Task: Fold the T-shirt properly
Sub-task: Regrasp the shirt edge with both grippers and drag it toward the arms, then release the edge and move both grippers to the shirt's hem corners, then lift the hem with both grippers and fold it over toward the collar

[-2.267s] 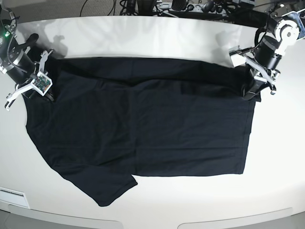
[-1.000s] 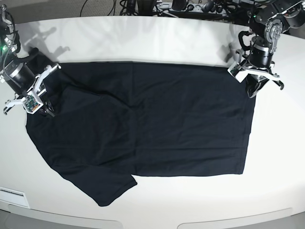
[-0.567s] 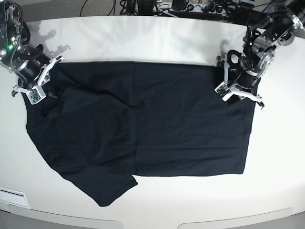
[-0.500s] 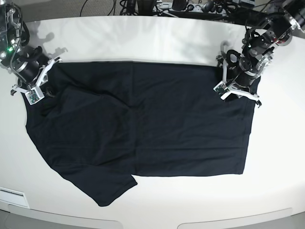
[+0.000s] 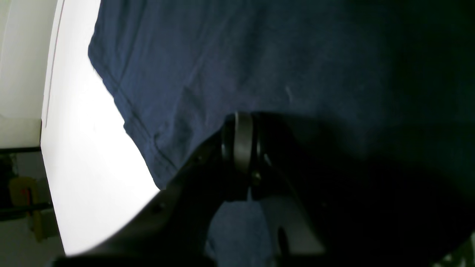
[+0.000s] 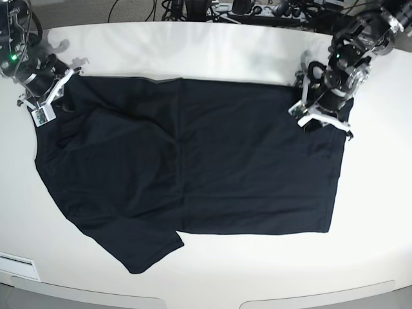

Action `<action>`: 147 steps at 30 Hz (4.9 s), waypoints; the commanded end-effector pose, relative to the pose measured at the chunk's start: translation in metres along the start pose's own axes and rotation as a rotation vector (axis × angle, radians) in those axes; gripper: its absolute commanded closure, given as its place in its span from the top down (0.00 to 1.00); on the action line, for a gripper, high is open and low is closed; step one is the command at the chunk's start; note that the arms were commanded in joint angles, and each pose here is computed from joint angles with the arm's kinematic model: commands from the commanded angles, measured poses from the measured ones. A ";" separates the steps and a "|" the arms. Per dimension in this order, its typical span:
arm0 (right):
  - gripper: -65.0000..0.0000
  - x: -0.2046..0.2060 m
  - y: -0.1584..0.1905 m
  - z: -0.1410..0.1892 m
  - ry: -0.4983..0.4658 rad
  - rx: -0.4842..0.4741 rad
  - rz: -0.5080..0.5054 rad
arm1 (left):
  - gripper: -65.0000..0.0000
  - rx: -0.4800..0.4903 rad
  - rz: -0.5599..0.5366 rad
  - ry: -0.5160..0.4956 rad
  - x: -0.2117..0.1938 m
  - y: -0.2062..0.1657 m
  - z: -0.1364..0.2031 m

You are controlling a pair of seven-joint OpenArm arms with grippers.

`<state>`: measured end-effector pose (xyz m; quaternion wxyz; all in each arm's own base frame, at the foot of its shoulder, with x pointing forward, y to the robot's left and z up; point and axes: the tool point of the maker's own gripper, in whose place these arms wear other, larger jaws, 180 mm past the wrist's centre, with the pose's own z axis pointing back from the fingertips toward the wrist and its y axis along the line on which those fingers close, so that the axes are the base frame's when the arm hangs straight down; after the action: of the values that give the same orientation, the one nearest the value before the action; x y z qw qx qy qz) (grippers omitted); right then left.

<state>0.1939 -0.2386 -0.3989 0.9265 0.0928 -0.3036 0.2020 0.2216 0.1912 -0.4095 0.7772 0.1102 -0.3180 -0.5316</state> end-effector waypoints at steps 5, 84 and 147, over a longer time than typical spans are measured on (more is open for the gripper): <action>0.00 -0.036 0.017 0.015 0.127 -0.001 0.075 | 0.00 -0.261 -0.036 0.176 -0.051 -0.072 0.034; 0.19 0.059 0.002 0.123 -0.109 -0.478 0.400 | 0.51 -0.343 1.313 -0.097 -0.027 0.144 -0.067; 0.00 0.241 -0.094 -0.012 -0.335 0.175 -0.090 | 0.00 -0.369 1.159 -0.221 0.019 0.201 -0.050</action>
<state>0.4074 -0.2378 -0.2927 0.8743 0.2202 -0.3999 0.1647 0.3962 0.2449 -0.3598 0.9187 -0.2700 -0.2794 -0.0704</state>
